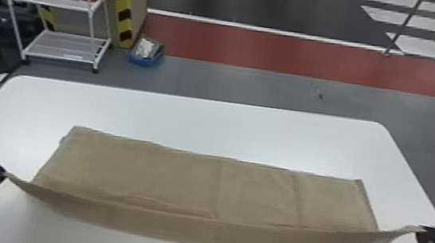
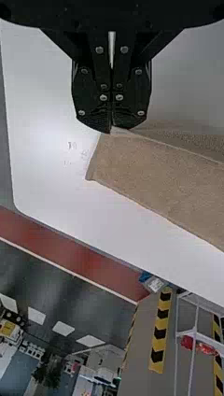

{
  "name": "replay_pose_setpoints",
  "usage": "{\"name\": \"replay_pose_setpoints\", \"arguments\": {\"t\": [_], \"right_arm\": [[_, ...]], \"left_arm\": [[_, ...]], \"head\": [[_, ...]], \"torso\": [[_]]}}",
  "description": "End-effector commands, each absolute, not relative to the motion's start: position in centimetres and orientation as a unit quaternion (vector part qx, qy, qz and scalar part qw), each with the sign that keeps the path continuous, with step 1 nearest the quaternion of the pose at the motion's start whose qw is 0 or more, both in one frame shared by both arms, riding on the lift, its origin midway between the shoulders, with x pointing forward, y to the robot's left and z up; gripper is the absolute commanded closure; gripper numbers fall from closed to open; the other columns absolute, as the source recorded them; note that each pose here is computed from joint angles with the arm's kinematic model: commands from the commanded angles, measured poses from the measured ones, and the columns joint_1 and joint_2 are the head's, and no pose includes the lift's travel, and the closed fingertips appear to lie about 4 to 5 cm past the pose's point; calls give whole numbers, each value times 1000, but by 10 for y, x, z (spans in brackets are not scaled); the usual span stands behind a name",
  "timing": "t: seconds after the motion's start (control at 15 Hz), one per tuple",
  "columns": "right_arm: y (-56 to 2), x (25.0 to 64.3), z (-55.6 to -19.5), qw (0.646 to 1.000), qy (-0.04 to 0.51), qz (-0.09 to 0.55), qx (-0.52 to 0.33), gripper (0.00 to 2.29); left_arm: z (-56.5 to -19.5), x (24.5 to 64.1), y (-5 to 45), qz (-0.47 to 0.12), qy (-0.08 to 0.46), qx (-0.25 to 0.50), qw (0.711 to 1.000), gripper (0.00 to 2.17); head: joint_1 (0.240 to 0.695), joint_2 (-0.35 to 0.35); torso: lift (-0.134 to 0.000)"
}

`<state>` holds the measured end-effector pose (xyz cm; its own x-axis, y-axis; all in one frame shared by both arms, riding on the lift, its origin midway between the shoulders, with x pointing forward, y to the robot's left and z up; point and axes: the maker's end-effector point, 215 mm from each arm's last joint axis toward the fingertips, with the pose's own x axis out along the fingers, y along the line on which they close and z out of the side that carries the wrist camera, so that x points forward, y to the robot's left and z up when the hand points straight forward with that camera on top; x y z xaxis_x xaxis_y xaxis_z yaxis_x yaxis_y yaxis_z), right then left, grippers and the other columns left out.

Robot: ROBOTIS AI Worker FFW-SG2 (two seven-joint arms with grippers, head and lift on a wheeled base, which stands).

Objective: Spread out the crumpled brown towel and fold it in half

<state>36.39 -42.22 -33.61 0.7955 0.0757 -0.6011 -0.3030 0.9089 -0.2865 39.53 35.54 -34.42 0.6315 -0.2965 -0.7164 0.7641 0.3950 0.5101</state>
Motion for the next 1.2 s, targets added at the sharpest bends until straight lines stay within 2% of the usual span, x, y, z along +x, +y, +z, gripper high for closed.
{"name": "replay_pose_setpoints", "arguments": {"t": [0.0, 0.13, 0.33, 0.6, 0.87, 1.13], "right_arm": [[-449, 389, -338, 931, 321, 70, -157, 1146], [-451, 402, -345, 929, 334, 68, -143, 1146], [-454, 415, -356, 928, 347, 62, -125, 1146], [-456, 431, -362, 923, 359, 57, -124, 1146], [-467, 450, -364, 921, 369, 45, -121, 1146], [-453, 483, -359, 918, 378, 42, -114, 1146]], "left_arm": [[-333, 434, 348, -324, 269, 457, 783, 1497], [-330, 464, 337, -327, 273, 461, 779, 1497], [-344, 504, 313, -356, 297, 462, 756, 1497], [-364, 548, 316, -364, 338, 464, 733, 1497], [-376, 568, 333, -362, 362, 464, 723, 1497], [-388, 580, 346, -363, 379, 470, 710, 1497]], "head": [[695, -99], [695, -124], [695, -153], [695, -166], [695, -155], [695, -129]], "torso": [[-125], [-125], [-125], [-125], [-125], [-125]]}}
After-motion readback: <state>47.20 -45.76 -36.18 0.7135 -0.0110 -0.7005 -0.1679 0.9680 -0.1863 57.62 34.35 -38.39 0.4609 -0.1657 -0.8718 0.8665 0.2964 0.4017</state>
